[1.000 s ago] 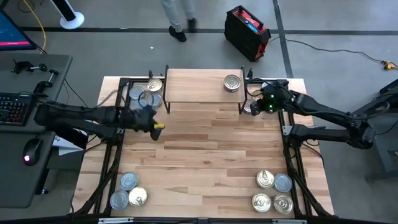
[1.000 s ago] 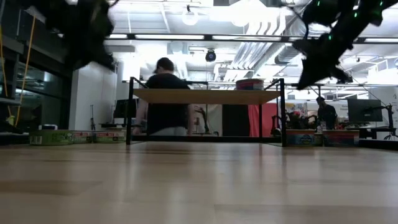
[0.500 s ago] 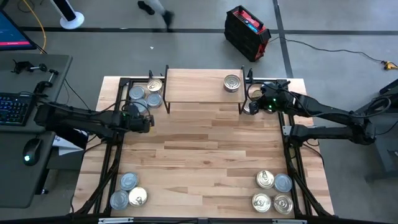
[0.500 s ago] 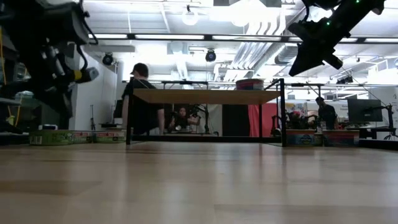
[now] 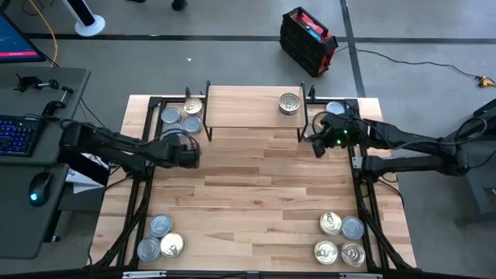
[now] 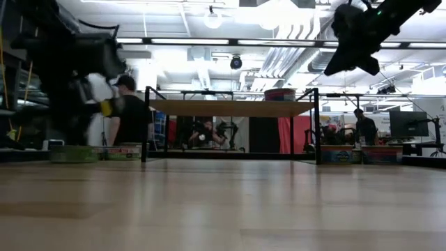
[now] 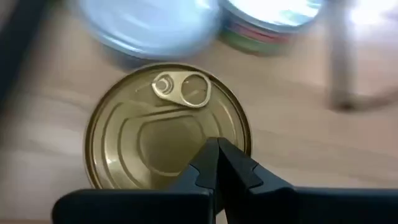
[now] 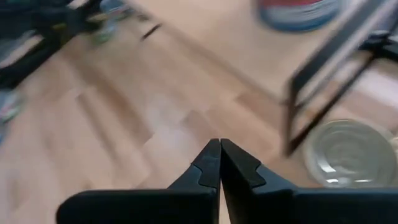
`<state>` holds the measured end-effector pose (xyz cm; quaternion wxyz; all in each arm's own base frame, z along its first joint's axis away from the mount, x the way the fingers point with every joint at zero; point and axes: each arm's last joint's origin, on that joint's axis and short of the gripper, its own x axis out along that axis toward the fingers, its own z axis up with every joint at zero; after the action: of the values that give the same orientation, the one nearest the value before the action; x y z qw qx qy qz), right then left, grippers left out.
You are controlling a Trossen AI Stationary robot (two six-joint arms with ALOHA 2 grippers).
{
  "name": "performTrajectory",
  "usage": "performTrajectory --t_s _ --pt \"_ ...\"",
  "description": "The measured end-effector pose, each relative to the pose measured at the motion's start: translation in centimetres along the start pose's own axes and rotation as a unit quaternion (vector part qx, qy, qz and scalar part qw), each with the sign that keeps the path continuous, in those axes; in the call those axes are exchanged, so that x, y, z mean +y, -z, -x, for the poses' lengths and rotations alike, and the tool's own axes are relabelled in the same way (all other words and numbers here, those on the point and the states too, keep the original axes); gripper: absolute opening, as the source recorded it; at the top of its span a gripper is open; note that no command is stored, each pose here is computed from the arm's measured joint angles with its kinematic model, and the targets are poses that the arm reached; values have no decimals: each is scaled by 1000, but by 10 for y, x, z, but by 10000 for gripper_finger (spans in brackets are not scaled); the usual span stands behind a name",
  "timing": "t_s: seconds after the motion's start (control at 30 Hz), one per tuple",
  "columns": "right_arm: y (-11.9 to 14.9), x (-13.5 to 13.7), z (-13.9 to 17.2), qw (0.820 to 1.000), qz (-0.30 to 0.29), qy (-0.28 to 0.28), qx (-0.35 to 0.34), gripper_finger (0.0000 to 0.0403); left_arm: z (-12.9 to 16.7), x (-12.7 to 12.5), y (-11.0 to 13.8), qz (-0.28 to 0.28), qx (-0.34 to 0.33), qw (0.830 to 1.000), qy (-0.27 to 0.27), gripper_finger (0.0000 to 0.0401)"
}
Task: Stack canned seafood by type on shelf
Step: Put the green tuna can on the shelf
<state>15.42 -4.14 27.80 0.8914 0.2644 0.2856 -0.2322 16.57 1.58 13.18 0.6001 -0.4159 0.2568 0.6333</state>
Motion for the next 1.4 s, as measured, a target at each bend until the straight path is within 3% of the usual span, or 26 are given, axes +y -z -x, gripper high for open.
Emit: performTrajectory --t_s 0.13,0.4,0.5,0.63,0.8,0.9,1.0,1.1,1.2,1.4 --pt "10 16 9 997 33 -68 20 0 13 -34 18 -16 60 994 84 0" --pt "32 55 0 983 98 -141 63 0 39 -119 72 -180 117 955 205 0" --pt "39 75 -15 978 121 -159 64 0 47 -151 85 -275 132 921 241 0" --pt "54 100 -41 968 154 -183 79 0 79 -177 73 -411 107 846 324 0" --pt "76 118 -77 959 165 -183 138 0 102 -151 49 -516 72 765 379 0" --pt "79 132 -97 955 171 -175 166 0 93 -118 44 -533 69 736 411 0" --pt "79 147 -119 950 199 -148 189 0 69 -89 47 -547 58 690 470 0" --pt "77 162 -143 935 258 -132 204 0 49 -73 45 -547 15 672 499 0" --pt "75 173 -168 915 319 -118 215 0 38 -65 43 -579 -28 639 506 0" --pt "60 176 -210 917 302 -68 251 0 25 -63 47 -645 -62 586 487 0"
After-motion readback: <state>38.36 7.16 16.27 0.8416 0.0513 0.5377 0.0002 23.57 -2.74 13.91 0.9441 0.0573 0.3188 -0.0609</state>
